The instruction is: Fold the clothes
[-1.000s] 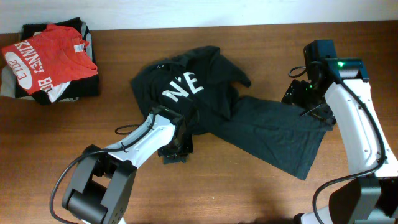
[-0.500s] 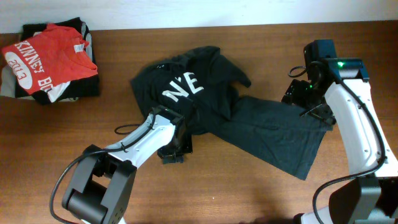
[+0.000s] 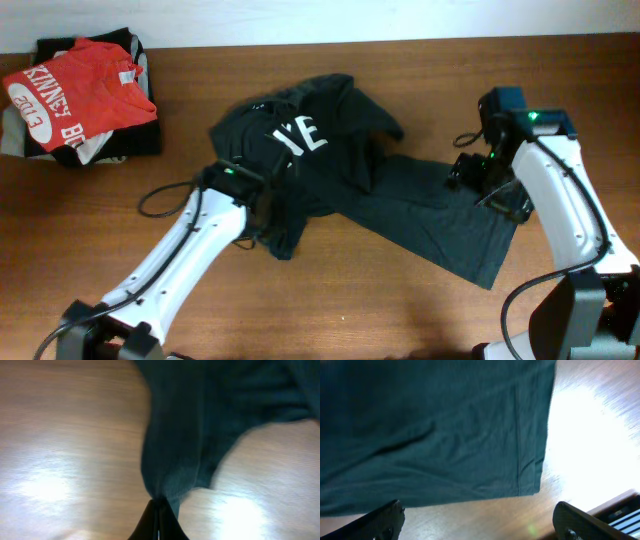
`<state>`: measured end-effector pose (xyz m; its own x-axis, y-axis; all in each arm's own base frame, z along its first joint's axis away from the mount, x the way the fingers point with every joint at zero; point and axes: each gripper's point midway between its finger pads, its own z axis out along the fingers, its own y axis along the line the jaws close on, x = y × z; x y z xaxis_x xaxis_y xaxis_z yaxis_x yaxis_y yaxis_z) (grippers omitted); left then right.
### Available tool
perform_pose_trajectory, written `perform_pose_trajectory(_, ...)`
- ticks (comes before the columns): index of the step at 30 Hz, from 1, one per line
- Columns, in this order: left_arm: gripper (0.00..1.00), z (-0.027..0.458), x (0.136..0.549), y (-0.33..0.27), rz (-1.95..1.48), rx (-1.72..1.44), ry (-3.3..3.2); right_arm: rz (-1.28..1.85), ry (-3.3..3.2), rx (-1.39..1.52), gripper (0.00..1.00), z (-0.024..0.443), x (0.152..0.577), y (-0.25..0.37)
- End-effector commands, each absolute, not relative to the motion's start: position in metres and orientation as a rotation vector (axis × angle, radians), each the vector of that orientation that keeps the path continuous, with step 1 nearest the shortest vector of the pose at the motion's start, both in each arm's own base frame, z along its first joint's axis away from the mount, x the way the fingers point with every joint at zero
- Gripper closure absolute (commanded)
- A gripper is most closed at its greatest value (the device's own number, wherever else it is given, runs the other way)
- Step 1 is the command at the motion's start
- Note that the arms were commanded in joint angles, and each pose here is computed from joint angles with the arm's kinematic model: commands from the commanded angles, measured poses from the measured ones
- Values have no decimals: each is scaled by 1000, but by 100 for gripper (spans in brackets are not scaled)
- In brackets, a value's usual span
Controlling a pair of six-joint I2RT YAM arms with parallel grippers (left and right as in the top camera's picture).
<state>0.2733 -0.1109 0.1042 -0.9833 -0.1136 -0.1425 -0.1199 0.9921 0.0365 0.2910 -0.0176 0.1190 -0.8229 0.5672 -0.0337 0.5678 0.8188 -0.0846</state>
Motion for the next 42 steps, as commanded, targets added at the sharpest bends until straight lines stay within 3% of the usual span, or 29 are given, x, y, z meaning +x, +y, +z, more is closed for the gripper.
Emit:
perform_pose_trajectory(1, 100, 119, 283, -50, 215, -385, 2932, -39, 3089, 976, 1, 88, 268, -3)
perform_pose_trajectory(7, 100, 119, 278, 24, 270, -760, 2911, 56, 3173, 1014, 1, 52, 240, 12)
perform_pose_trajectory(15, 100, 118, 278, 22, 252, -763, 2911, 14, 3285, 1085, 0, 16, 190, 15)
perform_pose_trajectory(20, 100, 118, 279, 19, 219, -764, 2919, 126, 3183, 1156, 3, -7, 180, 23)
perform_pose_trajectory(26, 100, 118, 281, 19, 215, -764, 2912, 166, 3012, 1154, 6, 8, 193, 19)
perform_pose_trajectory(32, 100, 118, 280, 18, 215, -764, 2912, 104, 2910, 1302, 5, 20, 163, 11)
perform_pose_trajectory(39, 100, 117, 280, 11, 151, -765, 2930, 40, 2807, 1484, 2, 6, 154, 4)
perform_pose_trajectory(42, 100, 117, 280, 11, 151, -765, 2929, 62, 2783, 1479, 7, -6, 155, 5)
